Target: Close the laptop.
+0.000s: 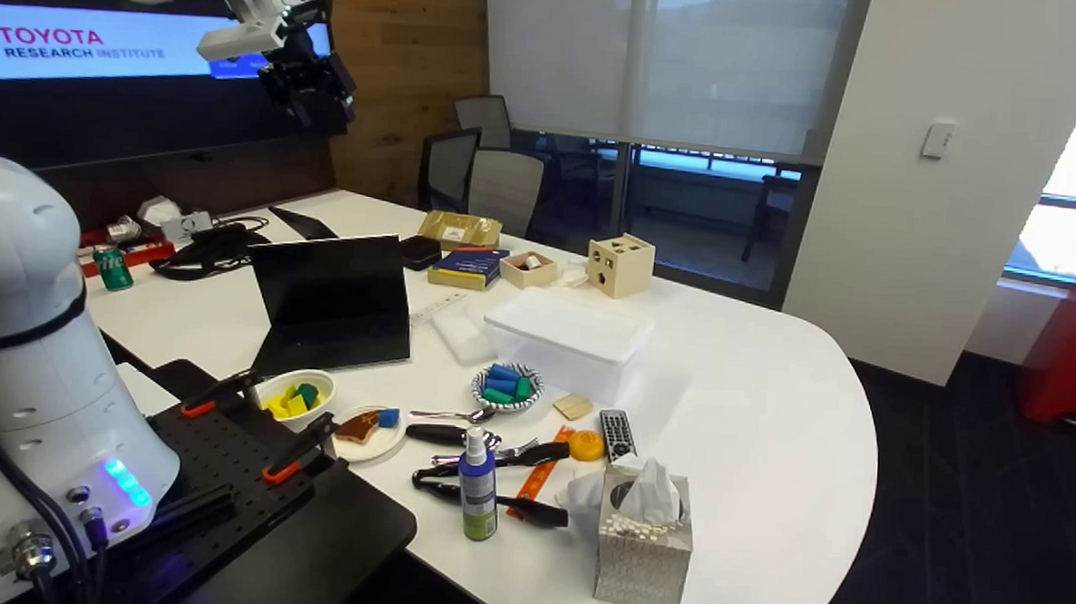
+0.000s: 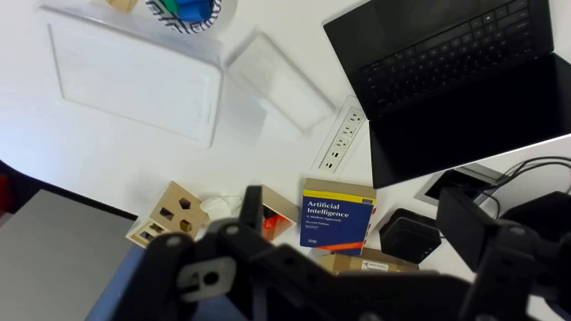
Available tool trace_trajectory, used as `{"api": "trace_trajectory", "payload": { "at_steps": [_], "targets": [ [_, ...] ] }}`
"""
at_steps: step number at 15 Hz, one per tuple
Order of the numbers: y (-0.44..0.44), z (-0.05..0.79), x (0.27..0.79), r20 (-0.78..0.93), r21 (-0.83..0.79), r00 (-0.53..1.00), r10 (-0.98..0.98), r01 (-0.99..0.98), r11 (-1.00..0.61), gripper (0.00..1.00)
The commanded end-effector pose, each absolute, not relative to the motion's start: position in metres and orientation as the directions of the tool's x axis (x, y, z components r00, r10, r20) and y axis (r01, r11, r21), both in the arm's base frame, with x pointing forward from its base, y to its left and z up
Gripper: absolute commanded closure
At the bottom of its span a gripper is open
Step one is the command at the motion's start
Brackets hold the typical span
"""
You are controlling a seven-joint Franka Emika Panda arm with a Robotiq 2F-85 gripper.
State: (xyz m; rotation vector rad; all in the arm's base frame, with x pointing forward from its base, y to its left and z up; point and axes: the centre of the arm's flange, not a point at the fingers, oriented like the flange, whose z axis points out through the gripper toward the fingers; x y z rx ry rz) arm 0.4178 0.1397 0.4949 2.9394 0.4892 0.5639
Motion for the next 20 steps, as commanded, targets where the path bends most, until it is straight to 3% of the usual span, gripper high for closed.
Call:
{"api": "trace_trajectory", "payload": {
  "at_steps": [1,6,13,20],
  "targets": [
    [0.188,0.477,0.495,0.251,0.246,0.847,0.469,0.413,-0.877,0.00],
    [0.273,0.427,0.552,0.205,0.261,0.729,0.653,0.602,-0.754,0.00],
    [0.387,0.344,0.619,0.203,0.160,0.642,0.740,0.723,-0.672,0.00],
    [0.395,0.255,0.664,0.112,0.016,0.703,0.703,0.706,-0.708,0.00]
  ]
}}
